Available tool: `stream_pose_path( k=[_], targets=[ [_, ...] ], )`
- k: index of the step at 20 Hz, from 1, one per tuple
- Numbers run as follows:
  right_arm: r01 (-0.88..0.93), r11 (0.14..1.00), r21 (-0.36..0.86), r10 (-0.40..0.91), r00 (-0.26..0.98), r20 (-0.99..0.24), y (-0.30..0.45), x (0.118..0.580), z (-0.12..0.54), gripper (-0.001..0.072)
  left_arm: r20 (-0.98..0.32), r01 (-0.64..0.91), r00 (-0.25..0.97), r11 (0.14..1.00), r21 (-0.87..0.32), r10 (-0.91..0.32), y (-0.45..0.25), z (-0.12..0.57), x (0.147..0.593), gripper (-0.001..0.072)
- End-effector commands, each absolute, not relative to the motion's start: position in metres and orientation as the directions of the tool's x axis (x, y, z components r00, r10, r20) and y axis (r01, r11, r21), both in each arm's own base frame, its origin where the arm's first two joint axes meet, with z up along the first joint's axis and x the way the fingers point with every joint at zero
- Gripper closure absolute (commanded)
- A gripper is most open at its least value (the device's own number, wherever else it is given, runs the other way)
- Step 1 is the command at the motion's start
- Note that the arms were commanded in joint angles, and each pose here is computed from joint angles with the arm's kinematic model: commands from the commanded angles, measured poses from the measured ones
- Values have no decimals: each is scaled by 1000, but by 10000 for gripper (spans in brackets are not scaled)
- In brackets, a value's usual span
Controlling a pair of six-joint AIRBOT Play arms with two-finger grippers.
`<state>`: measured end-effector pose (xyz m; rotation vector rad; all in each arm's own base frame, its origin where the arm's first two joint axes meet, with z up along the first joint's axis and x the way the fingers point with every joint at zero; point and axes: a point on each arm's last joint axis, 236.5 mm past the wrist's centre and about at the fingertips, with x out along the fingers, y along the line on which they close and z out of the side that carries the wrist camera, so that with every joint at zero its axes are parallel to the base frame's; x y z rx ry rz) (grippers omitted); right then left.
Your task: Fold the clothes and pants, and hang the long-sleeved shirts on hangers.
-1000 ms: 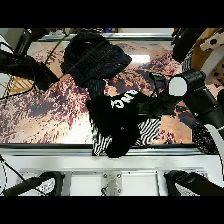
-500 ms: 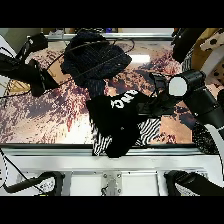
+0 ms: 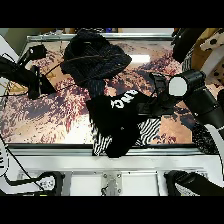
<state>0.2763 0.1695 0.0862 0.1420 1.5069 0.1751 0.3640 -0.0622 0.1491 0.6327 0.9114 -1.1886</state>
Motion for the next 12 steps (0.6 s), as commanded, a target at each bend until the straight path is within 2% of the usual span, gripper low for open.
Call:
stream_pose_path(
  k=[1,5,8,12],
  targets=[
    [-27,979,202,203,55,-978,170,276,86,686,-861,967,82,249,-53,-502,-61,143,364,692],
    [-2,971,240,240,55,-969,167,279,99,692,-861,973,80,227,-42,-502,-60,142,364,692],
    [82,958,275,264,117,-957,146,297,126,692,-860,976,33,201,-81,-510,-62,128,355,692],
    [169,946,276,251,153,-956,112,307,144,693,-814,983,-84,88,-163,-574,-79,102,317,693]
  ],
)
